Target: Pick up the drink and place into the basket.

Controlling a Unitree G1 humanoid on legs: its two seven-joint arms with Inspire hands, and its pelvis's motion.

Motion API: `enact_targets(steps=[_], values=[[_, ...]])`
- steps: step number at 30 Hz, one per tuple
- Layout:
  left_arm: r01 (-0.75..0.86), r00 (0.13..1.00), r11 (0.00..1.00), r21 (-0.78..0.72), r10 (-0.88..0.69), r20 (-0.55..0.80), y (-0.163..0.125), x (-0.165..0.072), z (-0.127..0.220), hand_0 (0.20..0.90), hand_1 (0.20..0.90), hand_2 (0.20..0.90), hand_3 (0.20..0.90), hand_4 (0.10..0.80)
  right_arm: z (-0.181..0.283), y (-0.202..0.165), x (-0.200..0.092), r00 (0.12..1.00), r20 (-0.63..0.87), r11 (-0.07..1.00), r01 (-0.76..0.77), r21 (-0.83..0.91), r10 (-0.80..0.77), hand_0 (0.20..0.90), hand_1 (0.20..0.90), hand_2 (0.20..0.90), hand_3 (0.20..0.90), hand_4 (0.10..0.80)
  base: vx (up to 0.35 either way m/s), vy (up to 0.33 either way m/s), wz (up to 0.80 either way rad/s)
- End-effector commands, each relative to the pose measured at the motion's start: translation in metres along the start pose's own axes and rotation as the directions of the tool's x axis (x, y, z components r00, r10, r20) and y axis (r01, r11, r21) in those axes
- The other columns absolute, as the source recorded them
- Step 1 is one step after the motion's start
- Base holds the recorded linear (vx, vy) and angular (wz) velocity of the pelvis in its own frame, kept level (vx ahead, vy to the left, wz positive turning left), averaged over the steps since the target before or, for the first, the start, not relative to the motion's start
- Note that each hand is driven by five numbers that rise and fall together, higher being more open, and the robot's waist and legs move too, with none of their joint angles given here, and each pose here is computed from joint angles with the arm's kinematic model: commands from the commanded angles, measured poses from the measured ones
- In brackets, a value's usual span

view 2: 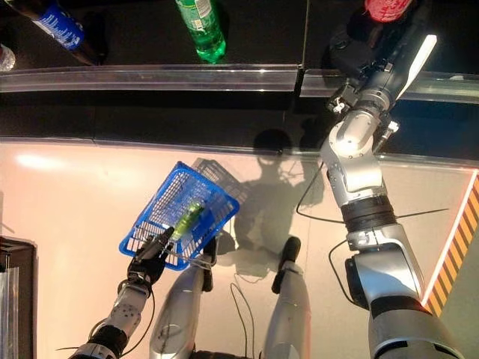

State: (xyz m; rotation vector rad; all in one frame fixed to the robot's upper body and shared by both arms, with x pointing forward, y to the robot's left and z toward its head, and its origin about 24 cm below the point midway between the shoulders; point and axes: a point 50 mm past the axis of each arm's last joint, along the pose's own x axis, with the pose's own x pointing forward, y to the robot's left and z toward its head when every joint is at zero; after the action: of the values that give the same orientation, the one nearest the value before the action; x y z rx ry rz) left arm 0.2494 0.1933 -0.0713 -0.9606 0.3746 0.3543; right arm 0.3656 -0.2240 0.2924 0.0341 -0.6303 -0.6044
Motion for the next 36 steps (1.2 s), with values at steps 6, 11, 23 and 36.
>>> enact_targets(steps=[6,11,23,36], values=[[-0.059,0.997,0.997,0.047,0.06,-0.04,0.036,-0.021,-0.003,0.3,0.3,0.3,0.2,0.1,0.098,0.005,0.035,0.958,0.286,0.998,0.001,0.059,-0.018,0.9,0.9,0.9,0.9,0.8,0.006,-0.002,0.01],[-0.04,0.999,0.998,0.048,0.042,-0.029,0.034,-0.022,0.0,0.3,0.3,0.3,0.2,0.1,0.104,0.003,0.042,0.96,0.278,0.999,0.021,0.05,-0.034,0.9,0.9,0.9,0.9,0.8,0.007,0.0,0.0],[-0.029,0.999,0.999,0.036,0.03,-0.019,0.036,-0.026,0.007,0.3,0.3,0.3,0.2,0.1,0.113,0.002,0.051,0.965,0.255,0.997,0.039,0.061,-0.054,0.3,0.3,0.3,0.2,0.1,0.009,-0.002,0.03],[0.015,0.992,0.995,-0.096,-0.002,0.128,0.034,-0.025,0.032,0.3,0.3,0.3,0.2,0.1,0.121,-0.016,0.057,0.953,0.284,0.993,0.084,0.087,-0.106,0.3,0.3,0.3,0.2,0.1,-0.048,0.049,0.01]])
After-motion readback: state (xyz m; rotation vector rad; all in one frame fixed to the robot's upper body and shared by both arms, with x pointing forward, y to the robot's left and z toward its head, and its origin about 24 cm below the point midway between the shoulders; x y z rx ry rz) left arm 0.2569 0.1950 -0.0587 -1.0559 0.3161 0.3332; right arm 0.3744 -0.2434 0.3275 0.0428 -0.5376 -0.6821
